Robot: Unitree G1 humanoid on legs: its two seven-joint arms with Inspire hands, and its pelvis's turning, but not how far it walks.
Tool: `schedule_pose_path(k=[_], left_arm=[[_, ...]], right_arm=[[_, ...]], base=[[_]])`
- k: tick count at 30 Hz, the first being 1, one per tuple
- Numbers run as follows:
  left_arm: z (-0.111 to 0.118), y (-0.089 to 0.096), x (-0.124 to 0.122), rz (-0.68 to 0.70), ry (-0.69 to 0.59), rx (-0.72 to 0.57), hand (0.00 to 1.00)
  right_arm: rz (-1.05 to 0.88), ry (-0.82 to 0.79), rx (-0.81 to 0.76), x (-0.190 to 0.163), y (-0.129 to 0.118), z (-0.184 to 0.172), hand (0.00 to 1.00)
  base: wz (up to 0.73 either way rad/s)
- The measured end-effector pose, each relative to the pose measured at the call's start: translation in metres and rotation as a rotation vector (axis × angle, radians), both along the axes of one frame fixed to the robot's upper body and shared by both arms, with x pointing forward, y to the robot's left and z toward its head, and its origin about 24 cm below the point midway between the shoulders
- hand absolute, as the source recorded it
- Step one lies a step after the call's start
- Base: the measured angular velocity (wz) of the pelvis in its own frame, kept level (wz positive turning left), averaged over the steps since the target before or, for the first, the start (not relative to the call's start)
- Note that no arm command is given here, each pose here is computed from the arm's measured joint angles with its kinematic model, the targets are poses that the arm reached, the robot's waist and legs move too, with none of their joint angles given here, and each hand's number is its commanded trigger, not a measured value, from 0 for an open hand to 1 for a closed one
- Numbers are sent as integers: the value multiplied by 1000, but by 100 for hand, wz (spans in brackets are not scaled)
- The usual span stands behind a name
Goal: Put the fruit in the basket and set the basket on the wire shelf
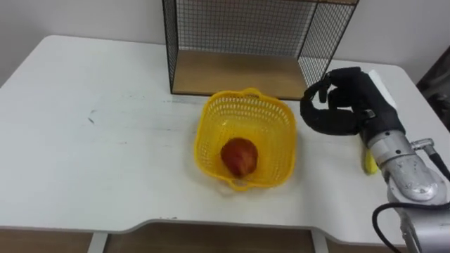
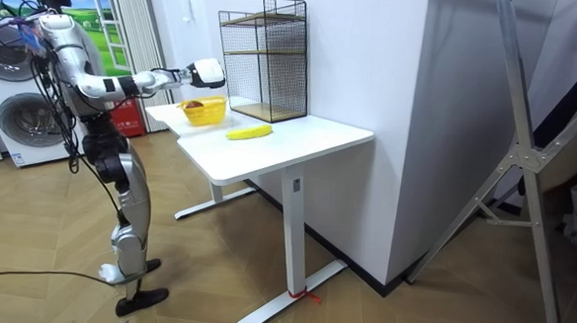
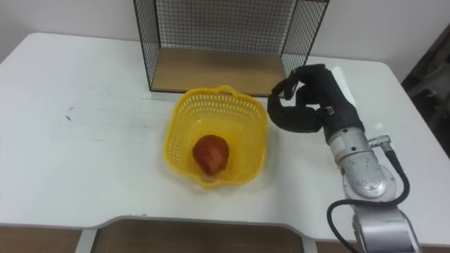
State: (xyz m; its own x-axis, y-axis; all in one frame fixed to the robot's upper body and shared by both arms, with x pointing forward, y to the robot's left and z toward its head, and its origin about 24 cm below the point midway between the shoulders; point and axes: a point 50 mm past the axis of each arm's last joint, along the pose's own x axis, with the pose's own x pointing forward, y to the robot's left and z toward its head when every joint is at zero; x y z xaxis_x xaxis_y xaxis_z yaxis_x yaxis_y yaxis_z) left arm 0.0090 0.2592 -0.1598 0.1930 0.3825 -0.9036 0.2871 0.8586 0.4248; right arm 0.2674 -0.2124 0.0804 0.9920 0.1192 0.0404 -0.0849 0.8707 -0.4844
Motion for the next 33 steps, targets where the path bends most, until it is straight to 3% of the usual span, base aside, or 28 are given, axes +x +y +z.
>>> schedule_pose_path(k=[5,14,17,18,33], left_arm=[[0,1,0,-3,1,1,0],[1,2,-1,-4,2,5,0],[1,2,-1,-3,3,5,0],[1,2,-2,-3,5,5,0],[-2,-3,-5,9,17,-9,0]], right_arm=[[76,-18,-91,4,15,6,100],[155,5,-99,2,27,4,100],[169,13,-101,2,28,3,40],[172,15,-101,2,29,3,0],[60,30,-45,2,11,-5,0]], base=[[1],[0],[0],[3],[5]])
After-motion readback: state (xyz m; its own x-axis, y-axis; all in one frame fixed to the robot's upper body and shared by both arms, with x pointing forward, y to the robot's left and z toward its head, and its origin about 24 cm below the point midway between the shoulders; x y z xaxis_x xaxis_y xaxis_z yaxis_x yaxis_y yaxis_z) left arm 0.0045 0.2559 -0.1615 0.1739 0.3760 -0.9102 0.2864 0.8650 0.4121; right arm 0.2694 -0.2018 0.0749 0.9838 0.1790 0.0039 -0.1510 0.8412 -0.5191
